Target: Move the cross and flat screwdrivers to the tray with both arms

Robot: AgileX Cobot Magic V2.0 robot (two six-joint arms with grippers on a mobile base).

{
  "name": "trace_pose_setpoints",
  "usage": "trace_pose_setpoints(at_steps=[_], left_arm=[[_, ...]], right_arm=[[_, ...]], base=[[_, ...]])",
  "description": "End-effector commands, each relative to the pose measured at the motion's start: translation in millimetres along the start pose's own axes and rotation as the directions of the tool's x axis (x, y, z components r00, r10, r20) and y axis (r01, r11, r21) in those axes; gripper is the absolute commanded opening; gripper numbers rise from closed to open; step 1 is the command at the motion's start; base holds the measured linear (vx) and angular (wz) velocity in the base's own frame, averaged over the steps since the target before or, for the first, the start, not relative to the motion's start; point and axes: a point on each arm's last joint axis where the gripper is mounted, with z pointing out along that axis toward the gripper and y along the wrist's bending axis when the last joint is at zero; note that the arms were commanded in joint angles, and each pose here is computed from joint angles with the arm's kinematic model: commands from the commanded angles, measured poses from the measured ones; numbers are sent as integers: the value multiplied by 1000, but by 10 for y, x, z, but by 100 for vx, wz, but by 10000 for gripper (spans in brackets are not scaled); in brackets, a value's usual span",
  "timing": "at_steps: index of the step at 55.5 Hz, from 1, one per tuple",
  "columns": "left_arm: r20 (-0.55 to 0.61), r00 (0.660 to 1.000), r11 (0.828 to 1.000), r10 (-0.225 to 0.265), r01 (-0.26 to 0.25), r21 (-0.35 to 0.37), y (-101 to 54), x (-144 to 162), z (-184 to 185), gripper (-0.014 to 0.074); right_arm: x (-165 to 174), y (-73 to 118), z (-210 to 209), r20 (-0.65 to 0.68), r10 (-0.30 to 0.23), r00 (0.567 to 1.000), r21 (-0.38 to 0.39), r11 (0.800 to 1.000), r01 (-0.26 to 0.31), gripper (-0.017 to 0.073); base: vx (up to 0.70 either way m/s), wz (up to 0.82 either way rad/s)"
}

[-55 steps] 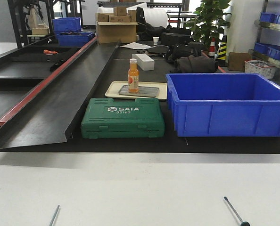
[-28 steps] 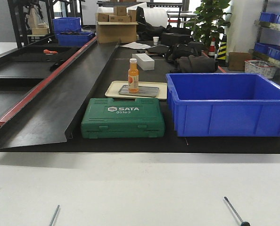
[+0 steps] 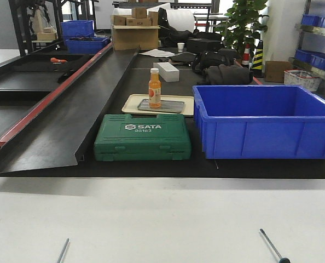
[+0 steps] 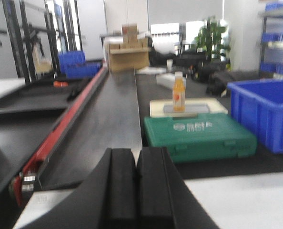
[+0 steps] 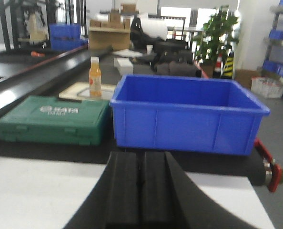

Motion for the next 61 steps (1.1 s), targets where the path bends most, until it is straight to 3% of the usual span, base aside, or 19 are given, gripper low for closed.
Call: trace_pose_setpoints(at_steps=[1, 9, 15, 30, 36, 40, 44, 52, 61], left_arm=[[55, 998, 1000, -12, 13, -11, 11, -113, 119, 4], [-8, 1000, 1000, -12, 12, -8, 4, -12, 249, 28], [-43, 999, 1000, -21, 21, -7, 0, 52, 328, 95], [-84, 996, 1000, -21, 20, -6, -4, 119, 395, 407], [-84, 996, 1000, -22, 22, -6, -4, 119, 395, 472], [-85, 996, 999, -34, 34, -7, -4, 124, 394, 482], [-85, 995, 999, -51, 50, -9, -4, 124, 394, 482], [-100, 993, 998, -66, 65, -8, -6, 138, 393, 482], [-162, 985, 998, -65, 66, -2, -16, 201, 385, 482]], right_arm=[[-96, -10, 112, 32, -8, 999, 6, 1000, 8, -6], [-16, -7, 199, -39, -9, 999, 2, 1000, 9, 23], [5, -6, 198, -61, -9, 998, 0, 1000, 9, 104], [-31, -8, 199, -22, -9, 1000, 3, 1000, 9, 551], [-62, -8, 198, 1, 35, 999, 2, 999, -35, 643], [-59, -36, 263, -91, 8, 996, 16, 1000, -7, 646], [-33, -114, 435, -261, -32, 965, 43, 998, 45, 627], [14, -330, 891, -533, -96, 841, 70, 985, 156, 579], [273, -443, 1435, -685, -121, 718, 20, 983, 185, 568]], base=[[0, 0], [0, 0], [0, 0], [0, 0], [0, 0], [0, 0], [0, 0], [0, 0], [0, 0]])
